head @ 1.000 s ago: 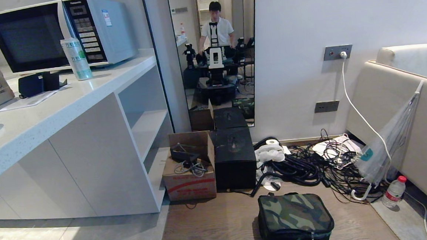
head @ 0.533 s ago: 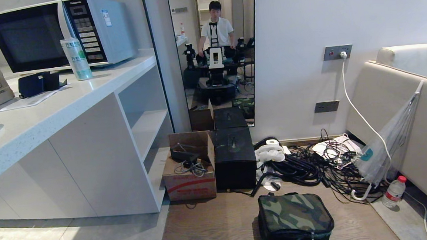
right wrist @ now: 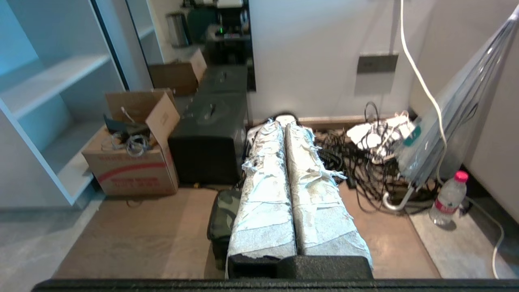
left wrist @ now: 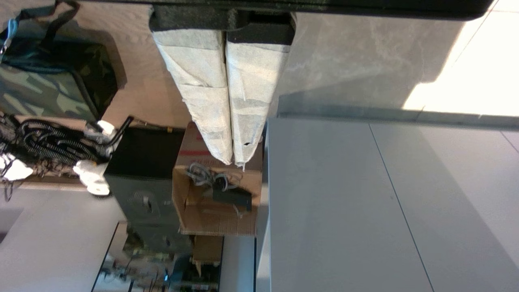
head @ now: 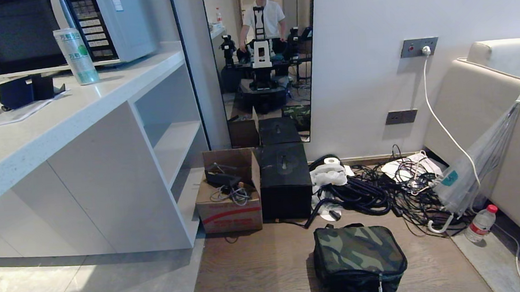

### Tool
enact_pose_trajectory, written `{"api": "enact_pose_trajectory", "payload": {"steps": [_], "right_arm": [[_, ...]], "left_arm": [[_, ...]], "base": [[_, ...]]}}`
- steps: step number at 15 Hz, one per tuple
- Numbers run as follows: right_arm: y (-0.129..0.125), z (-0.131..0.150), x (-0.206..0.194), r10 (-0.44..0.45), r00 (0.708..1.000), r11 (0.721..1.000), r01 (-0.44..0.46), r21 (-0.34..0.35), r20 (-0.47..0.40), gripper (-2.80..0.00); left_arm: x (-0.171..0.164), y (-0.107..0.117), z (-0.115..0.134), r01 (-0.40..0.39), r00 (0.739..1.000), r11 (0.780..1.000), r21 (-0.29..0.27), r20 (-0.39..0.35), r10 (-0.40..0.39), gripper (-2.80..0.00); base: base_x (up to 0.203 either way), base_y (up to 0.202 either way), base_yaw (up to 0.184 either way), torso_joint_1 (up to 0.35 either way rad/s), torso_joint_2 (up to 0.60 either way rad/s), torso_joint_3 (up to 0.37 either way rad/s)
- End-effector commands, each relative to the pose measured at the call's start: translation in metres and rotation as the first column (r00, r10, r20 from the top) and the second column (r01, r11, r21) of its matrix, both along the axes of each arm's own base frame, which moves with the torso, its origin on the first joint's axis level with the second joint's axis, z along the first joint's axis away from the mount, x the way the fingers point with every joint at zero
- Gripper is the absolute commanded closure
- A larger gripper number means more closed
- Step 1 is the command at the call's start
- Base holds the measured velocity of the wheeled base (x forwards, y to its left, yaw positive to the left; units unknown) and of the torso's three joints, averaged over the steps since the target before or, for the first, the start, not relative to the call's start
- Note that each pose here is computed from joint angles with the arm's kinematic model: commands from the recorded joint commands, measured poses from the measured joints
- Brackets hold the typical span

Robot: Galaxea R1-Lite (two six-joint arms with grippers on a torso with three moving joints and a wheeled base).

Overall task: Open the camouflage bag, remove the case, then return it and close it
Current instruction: Open the top of the storage box

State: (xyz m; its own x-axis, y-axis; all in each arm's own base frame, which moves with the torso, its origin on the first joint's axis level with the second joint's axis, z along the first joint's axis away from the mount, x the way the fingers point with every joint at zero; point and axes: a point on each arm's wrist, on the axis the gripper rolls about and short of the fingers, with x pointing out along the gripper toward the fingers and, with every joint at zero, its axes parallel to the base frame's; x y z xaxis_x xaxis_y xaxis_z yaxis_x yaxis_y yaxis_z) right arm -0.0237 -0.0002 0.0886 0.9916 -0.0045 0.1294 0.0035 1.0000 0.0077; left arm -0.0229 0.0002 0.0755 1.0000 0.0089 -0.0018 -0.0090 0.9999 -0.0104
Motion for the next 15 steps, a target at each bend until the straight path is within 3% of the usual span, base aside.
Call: {"api": "enact_pose_trajectory", "payload": {"steps": [1,15], "right_arm": [[0.0000,-0.0110,0.0034,0.000,0.999,1.000,0.000,0.000,-0.039,0.00],[0.0000,-0.0110,0.0034,0.000,0.999,1.000,0.000,0.001,-0.039,0.00]], "left_arm": [[0.0000,0.0000,0.0000,0.000,1.000,1.000,0.000,0.000,0.000,0.00],[0.0001,0.0000,-0.0004,0.000,1.000,1.000,-0.003,-0.001,0.000,0.00]], "base": [[0.000,0.000,0.000,0.001,-0.01,-0.198],[0.000,0.000,0.000,0.003,0.00,-0.198]]}}
